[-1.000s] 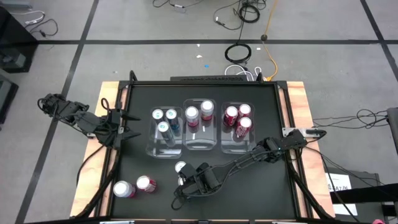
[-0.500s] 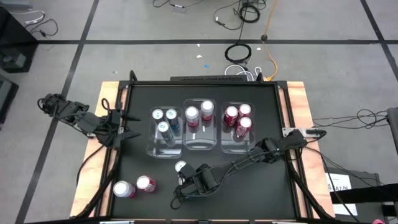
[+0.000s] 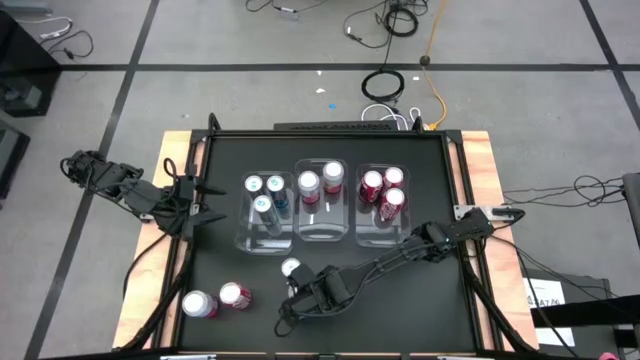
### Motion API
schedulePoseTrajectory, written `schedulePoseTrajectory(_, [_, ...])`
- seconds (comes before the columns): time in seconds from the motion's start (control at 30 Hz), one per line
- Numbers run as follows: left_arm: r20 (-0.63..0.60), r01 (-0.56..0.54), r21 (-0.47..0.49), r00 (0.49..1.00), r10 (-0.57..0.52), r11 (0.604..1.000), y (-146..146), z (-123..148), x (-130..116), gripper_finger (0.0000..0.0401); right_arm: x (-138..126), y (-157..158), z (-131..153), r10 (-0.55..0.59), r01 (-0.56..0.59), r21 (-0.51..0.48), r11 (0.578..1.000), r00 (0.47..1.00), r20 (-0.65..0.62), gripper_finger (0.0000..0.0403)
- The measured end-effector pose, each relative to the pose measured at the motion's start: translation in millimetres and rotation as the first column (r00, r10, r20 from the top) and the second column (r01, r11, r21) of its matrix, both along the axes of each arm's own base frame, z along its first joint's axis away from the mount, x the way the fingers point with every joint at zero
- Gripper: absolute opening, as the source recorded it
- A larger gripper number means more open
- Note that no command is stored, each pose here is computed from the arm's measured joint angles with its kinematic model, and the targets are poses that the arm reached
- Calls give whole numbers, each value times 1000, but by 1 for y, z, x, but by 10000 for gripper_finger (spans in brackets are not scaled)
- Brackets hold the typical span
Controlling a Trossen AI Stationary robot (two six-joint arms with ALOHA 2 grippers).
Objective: Sort soda cans
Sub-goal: Put the bottom center red and white soda can into the middle transparent bin
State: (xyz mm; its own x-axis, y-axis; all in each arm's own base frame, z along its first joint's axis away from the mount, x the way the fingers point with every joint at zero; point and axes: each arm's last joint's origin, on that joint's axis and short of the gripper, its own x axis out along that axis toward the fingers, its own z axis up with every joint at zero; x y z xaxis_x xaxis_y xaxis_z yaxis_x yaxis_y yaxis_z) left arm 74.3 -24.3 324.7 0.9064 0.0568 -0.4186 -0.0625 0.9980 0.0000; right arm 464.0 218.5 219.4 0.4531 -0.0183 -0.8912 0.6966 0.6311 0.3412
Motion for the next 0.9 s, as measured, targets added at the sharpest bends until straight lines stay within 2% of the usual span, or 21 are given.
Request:
schedulePoseTrajectory(0.23, [1, 0, -1, 1000, 0, 1000, 0, 0, 0, 304, -13, 12, 18, 17, -16, 65, 998, 1000, -2, 306])
schedulePoseTrajectory(0.53, [2, 0, -2, 1000, 0, 1000, 0, 0, 0, 304, -46, 5, 62, 10, -9, 24, 1000, 998, -56, 306])
schedulePoseTrajectory(0.67, [2, 0, -2, 1000, 0, 1000, 0, 0, 0, 304, -62, -11, 86, -20, 16, -49, 999, 997, -73, 306])
schedulePoseTrajectory(0.9, [3, 0, -2, 1000, 0, 1000, 0, 0, 0, 304, -76, -70, 130, -25, 13, -217, 976, 998, -51, 306])
